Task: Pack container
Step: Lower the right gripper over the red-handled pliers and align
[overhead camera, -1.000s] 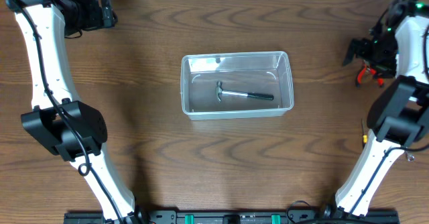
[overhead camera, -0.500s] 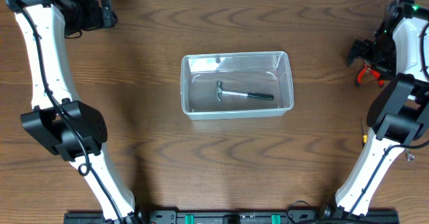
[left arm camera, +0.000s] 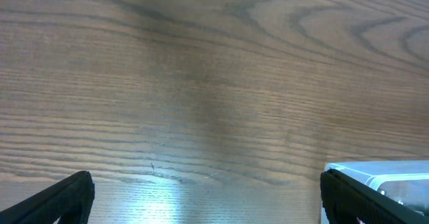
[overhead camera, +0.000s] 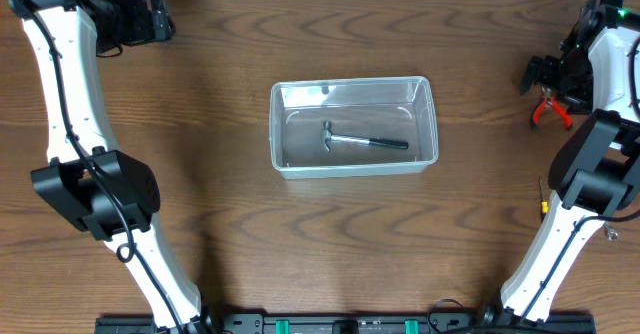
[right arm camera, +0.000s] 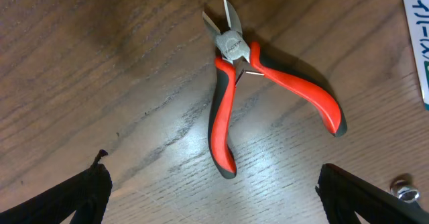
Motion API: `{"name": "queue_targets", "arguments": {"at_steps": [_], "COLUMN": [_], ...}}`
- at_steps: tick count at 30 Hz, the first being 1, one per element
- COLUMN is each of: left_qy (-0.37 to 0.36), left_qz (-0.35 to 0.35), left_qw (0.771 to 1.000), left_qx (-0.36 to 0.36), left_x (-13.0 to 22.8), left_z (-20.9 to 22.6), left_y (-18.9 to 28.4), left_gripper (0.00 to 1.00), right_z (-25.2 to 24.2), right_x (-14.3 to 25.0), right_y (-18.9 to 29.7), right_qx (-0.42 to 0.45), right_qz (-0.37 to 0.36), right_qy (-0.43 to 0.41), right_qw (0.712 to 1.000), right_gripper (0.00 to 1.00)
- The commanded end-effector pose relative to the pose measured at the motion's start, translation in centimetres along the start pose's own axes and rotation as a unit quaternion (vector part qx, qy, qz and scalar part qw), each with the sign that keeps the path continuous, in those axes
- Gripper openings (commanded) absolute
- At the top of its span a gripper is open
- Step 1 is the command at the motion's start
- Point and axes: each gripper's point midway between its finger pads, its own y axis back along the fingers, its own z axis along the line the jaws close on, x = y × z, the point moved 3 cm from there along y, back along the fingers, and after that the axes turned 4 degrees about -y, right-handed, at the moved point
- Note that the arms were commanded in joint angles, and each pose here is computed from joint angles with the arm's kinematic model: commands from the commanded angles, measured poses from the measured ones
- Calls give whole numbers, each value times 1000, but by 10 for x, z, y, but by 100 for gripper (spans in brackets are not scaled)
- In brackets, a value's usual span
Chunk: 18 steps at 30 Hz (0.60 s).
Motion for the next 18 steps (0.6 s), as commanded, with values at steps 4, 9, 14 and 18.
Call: {"name": "queue_targets", "arguments": {"at_steps": [4,9,14,18], "left_qy": [0,0,0,0], "left_qz": [-10,-10,-10,-10], "left_qw": [1000,1000,1000,1000], "left_qx": [2,2,2,2], "left_x": [-4,-4,-4,-4], "left_z": [0,0,0,0], "left_y": [7,7,7,7], "left_gripper": [98,98,98,98], "right_z": [-5,0,6,7], "right_x": [1,-3,-7,-9], "right_y": [-19,-23,-23,-23], "right_qx": [-1,-15,-34,-37], "right_qz": [19,14,6,2], "right_qy": [4,11,12,10], "right_qw": [1000,1000,999,999], "right_gripper": [99,99,99,99]}}
